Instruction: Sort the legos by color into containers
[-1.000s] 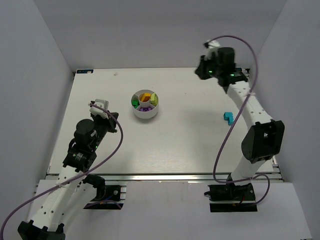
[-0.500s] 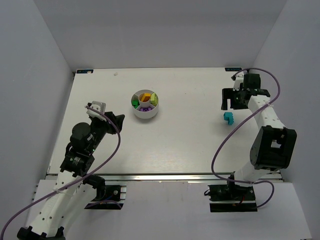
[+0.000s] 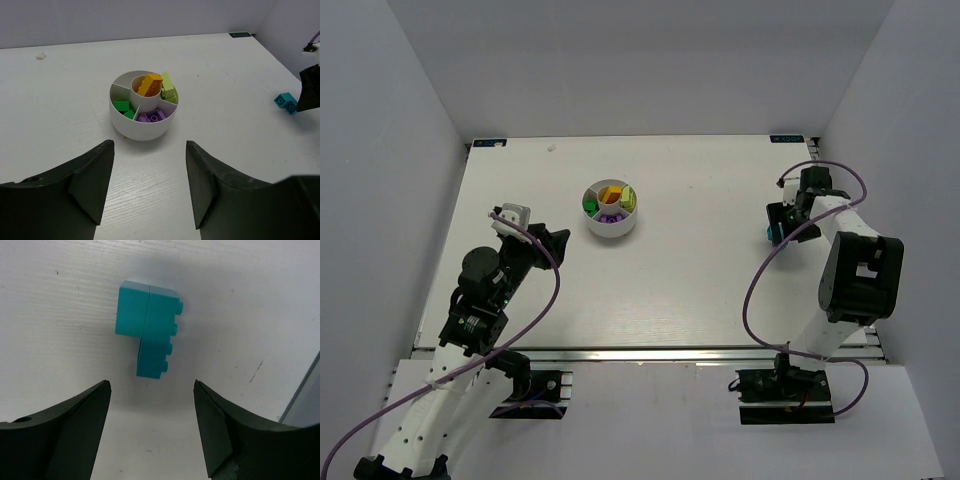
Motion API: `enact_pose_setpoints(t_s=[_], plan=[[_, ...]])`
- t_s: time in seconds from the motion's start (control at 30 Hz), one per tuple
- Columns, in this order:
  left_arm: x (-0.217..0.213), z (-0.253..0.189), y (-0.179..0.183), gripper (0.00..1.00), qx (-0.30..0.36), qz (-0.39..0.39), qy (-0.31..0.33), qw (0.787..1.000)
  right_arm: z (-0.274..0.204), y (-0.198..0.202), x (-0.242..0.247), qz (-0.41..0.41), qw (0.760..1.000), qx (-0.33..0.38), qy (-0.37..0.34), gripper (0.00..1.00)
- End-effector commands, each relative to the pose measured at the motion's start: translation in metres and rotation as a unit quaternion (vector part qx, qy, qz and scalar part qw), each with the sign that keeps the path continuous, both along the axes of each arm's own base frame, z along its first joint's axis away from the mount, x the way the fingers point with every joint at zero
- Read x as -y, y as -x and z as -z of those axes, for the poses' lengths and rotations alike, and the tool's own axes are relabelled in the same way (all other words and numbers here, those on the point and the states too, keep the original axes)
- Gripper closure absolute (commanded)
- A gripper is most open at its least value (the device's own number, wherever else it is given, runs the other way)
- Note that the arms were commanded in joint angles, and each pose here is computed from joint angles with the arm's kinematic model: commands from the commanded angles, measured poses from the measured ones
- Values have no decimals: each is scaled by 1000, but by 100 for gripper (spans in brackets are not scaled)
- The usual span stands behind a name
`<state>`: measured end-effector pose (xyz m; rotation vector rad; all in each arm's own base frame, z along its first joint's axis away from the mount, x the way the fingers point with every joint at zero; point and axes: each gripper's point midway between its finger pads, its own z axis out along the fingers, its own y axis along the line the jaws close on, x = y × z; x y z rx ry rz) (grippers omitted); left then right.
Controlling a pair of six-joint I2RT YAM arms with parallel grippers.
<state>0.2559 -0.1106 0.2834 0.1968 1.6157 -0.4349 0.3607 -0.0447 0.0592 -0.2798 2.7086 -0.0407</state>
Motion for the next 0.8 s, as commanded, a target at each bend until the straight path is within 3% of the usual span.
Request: enact_pose_setpoints(t_s=[0.0,0.37,0.57,0.77], plan=[[2,-16,3,31,16,6,10,1000,-7,-25,6,-3,1000,26,9,28],[3,-13,1,31,10,7,7,1000,23,-42,9,11,1000,10,6,32],[4,-10,-1,31,5,7,5,1000,30,-39,8,9,1000,7,2,53],[14,-11,2,30,12,38,5,999,29,-39,3,-4,1000,11,-23,68]])
